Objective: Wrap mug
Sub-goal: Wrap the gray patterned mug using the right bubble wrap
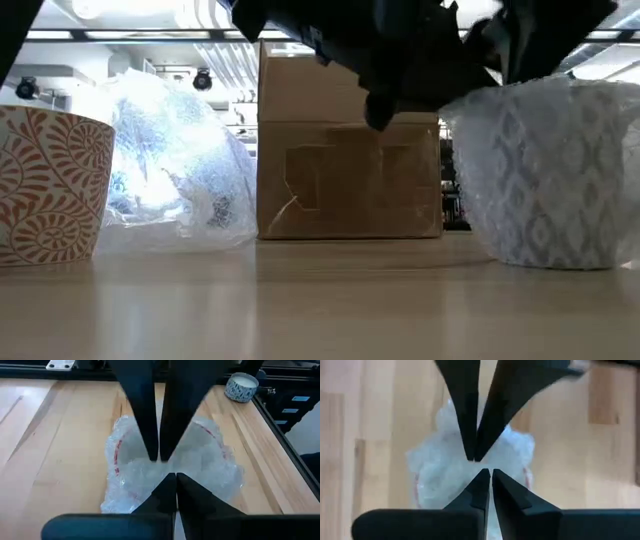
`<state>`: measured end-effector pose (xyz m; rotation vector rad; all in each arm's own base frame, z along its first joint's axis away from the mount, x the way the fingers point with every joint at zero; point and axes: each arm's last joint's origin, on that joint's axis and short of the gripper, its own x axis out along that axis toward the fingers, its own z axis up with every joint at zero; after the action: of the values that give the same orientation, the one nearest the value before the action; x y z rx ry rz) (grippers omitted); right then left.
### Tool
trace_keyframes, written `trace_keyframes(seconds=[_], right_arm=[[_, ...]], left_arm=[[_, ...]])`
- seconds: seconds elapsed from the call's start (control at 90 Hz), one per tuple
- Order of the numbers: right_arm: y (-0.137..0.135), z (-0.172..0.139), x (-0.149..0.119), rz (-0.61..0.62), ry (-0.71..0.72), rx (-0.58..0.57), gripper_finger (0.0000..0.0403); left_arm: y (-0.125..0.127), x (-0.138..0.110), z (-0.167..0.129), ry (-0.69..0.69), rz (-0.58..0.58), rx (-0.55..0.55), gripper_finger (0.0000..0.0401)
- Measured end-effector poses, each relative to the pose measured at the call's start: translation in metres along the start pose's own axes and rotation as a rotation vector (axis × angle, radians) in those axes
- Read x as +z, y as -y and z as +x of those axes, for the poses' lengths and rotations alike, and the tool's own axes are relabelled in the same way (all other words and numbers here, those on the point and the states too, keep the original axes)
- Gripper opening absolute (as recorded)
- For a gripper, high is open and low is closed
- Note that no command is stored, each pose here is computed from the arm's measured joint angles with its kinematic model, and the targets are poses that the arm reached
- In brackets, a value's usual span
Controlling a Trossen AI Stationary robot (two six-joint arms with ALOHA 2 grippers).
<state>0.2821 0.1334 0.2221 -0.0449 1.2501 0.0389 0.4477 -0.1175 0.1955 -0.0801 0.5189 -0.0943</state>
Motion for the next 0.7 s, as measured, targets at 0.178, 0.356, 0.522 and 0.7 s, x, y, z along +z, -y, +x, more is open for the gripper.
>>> trace_keyframes(seconds=[0.178,0.356,0.522,0.7], right_arm=[[-0.001,0.039,-0.009,0.0,-0.043,-0.021,0.0007],[-0.001,0.054,-0.014,0.002,-0.082,-0.033,0.0007],[-0.007,0.038,-0.008,-0.023,-0.063,-0.016,0.0007],[-0.007,0.006,-0.003,-0.039,-0.024,-0.015,0.0007]], left_arm=[[0.0,0.001,0.0,0.006,0.001,0.003,0.0],[0.0,0.001,0.0,0.007,0.001,-0.002,0.0],[-0.001,0.001,0.0,0.009,0.001,0.0,0.0],[-0.001,0.002,-0.001,0.008,0.0,0.0,0.0]])
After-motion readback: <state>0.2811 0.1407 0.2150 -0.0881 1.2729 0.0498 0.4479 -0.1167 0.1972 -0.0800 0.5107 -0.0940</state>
